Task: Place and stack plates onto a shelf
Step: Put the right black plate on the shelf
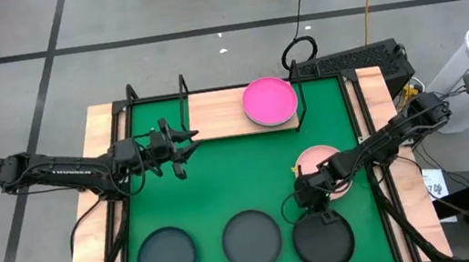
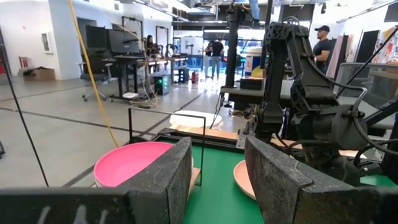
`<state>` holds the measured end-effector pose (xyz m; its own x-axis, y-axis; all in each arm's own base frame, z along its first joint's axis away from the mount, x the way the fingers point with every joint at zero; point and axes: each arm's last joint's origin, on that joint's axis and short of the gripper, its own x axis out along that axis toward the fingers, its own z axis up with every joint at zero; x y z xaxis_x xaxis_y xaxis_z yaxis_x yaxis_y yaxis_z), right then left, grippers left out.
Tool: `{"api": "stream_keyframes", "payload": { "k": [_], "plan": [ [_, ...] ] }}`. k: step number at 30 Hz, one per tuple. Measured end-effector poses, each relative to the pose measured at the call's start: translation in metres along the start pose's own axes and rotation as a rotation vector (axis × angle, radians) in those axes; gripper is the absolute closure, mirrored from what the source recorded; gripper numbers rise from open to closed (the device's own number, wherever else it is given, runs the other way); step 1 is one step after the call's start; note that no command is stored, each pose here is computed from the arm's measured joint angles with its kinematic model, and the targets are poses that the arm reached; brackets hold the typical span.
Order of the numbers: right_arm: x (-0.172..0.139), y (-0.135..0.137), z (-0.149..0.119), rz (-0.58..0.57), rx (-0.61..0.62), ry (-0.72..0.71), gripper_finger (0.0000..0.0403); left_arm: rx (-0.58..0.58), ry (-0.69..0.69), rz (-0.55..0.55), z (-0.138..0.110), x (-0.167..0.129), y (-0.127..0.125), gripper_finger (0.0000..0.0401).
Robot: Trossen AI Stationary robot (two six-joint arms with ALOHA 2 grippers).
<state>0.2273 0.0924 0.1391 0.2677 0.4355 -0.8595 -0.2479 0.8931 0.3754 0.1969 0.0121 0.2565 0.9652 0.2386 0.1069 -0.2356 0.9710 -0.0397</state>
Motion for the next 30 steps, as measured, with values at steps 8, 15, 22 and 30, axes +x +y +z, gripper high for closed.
{"api": "stream_keyframes", "payload": {
  "k": [8,15,22,30],
  "plan": [
    [-0.015,0.002,0.005,0.003,-0.017,-0.084,0.0401,-0.016,0.014,0.0,-0.001,0.0,0.0,0.0245],
    [-0.058,0.0,0.015,-0.065,-0.051,-0.328,0.0402,-0.012,0.014,0.001,-0.001,0.0,0.0,0.0245],
    [-0.11,-0.02,0.04,-0.223,-0.142,-0.77,0.0402,-0.011,0.002,0.005,0.0,0.0,0.0,0.0245],
    [-0.153,-0.085,0.053,-0.508,-0.01,-1.102,0.0402,0.106,-0.077,0.041,0.026,0.0,0.006,0.0245]
  ]
}}
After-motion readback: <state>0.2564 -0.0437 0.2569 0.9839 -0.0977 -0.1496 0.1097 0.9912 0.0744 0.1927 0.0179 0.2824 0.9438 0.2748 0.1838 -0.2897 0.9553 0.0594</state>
